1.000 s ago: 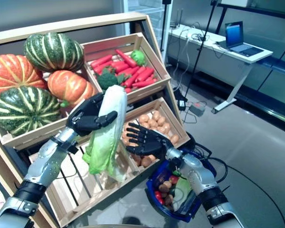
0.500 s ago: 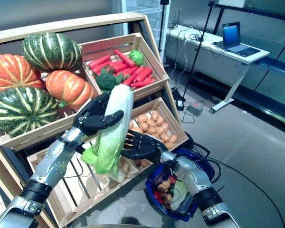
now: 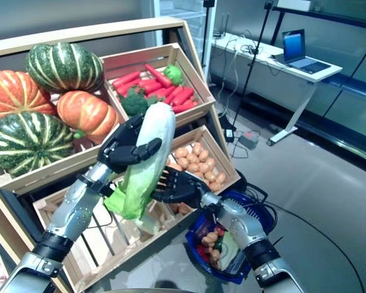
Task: Put vegetables into the basket
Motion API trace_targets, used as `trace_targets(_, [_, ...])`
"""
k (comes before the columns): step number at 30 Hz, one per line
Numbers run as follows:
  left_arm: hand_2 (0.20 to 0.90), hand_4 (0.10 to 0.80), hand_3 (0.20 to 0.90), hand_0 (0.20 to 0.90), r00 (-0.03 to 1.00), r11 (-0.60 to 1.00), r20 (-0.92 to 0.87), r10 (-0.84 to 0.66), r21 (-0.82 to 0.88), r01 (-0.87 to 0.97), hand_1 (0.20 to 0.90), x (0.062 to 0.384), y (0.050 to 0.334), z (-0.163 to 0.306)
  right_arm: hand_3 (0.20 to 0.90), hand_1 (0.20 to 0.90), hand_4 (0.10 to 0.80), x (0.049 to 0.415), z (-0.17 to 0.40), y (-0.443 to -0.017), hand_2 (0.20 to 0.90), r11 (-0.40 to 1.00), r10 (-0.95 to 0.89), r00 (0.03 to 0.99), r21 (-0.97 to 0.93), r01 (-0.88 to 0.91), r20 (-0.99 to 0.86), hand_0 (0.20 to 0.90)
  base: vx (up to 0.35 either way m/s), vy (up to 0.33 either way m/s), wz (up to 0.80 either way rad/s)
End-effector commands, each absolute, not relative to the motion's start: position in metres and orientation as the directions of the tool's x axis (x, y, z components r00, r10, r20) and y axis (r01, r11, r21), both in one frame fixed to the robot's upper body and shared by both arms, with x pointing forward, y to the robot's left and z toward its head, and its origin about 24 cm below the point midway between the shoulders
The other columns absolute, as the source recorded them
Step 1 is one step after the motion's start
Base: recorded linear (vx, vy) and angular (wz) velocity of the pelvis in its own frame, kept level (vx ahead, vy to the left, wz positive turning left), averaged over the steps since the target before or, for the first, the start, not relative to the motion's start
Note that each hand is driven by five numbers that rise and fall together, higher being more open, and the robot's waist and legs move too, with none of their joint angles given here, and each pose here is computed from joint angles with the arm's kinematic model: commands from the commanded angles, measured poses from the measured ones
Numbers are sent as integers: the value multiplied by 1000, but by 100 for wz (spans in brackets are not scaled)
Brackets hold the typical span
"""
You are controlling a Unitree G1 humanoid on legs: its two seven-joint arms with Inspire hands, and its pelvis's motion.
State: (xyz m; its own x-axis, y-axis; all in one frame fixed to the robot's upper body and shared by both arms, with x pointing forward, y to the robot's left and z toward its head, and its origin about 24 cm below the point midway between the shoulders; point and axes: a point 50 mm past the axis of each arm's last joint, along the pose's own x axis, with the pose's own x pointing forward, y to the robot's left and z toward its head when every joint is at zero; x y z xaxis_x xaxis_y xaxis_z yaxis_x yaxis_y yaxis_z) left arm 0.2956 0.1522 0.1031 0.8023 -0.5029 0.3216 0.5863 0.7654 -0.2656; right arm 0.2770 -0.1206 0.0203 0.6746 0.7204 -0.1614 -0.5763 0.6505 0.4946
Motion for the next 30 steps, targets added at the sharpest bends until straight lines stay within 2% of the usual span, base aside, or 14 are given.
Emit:
trace_targets(1, [300,400,300,300,550,557,641,-536,-221,801,300,307,97,177,900,900,800,311,100,-72,900,502,745,634,450,-738,209,900,0,0,0])
trace_targets(5, [300,400,300,300,572,536,591,-569,-261,803,300,305,89,161,900,900,800,313,115,-70,900,469,745,607,430,-771,276,900,0,0,0])
trace_targets(9, [300,400,300,300,593,519,525,-610,-302,800,300,306,90,140,900,900,800,313,135,-70,900,378,755,539,422,-824,374,900,0,0,0])
trace_targets(15, [300,400,300,300,602,447,493,-628,-406,798,300,309,96,117,900,900,800,305,156,-65,900,112,749,369,443,-889,551,900,0,0,0])
trace_targets(16, [300,400,300,300,602,445,494,-628,-407,798,300,309,96,117,900,900,800,305,156,-65,900,107,748,366,443,-890,554,900,0,0,0])
trace_targets(22, [300,400,300,300,618,367,514,-595,-511,778,300,311,98,104,900,900,800,296,166,-60,900,-117,692,215,401,-909,689,900,0,0,0])
trace_targets(25, [300,400,300,300,635,336,521,-570,-557,759,300,311,97,95,900,900,800,293,170,-54,900,-203,660,173,395,-896,731,900,0,0,0])
trace_targets(30, [300,400,300,300,634,292,536,-558,-588,754,300,310,92,91,900,900,800,291,165,-49,900,-242,664,153,404,-882,732,900,0,0,0])
